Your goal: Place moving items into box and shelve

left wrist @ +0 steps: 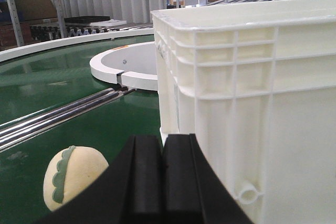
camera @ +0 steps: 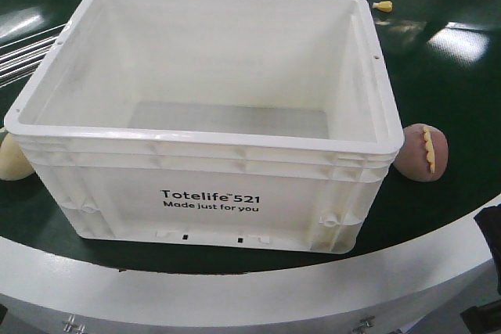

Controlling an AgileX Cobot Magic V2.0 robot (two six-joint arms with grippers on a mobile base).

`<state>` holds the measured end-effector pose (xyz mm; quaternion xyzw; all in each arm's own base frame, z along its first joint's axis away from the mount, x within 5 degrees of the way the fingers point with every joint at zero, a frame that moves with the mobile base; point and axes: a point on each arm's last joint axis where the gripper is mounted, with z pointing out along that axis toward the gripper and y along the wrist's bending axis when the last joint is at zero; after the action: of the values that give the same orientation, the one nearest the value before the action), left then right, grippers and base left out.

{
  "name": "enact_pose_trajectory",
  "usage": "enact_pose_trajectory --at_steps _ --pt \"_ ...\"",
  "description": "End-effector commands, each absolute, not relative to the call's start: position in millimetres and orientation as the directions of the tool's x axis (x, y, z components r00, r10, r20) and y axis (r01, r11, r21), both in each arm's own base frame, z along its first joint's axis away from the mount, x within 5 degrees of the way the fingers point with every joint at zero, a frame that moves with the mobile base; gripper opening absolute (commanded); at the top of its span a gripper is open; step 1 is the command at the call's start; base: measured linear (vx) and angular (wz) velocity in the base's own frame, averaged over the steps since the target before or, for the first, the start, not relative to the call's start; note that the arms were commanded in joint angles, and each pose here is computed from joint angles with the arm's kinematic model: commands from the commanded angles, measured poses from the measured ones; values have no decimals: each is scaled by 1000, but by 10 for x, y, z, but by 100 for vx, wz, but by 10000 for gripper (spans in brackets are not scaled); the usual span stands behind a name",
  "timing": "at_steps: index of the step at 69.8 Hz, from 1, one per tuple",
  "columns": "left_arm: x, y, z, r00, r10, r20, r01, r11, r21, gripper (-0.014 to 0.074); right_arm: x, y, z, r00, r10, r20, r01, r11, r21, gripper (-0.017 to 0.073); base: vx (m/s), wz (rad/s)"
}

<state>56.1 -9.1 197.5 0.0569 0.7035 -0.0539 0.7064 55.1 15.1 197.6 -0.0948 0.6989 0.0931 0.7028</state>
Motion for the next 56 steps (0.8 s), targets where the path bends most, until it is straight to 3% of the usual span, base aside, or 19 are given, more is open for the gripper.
enact_pose_trajectory --at_steps 1,37,56 --pt "551 -85 2013 83 -12 -997 153 988 1 -27 538 145 2051 96 12 -995 -258 966 -13 -15 0 0" --pt "547 -80 2059 122 -26 -992 150 989 -8 -27 537 144 2065 110 11 -994 -257 966 -18 -15 0 0" --pt "510 -74 2392 187 -54 -981 153 988 -25 -27 513 138 2404 156 -5 -988 -253 966 -45 -15 0 0"
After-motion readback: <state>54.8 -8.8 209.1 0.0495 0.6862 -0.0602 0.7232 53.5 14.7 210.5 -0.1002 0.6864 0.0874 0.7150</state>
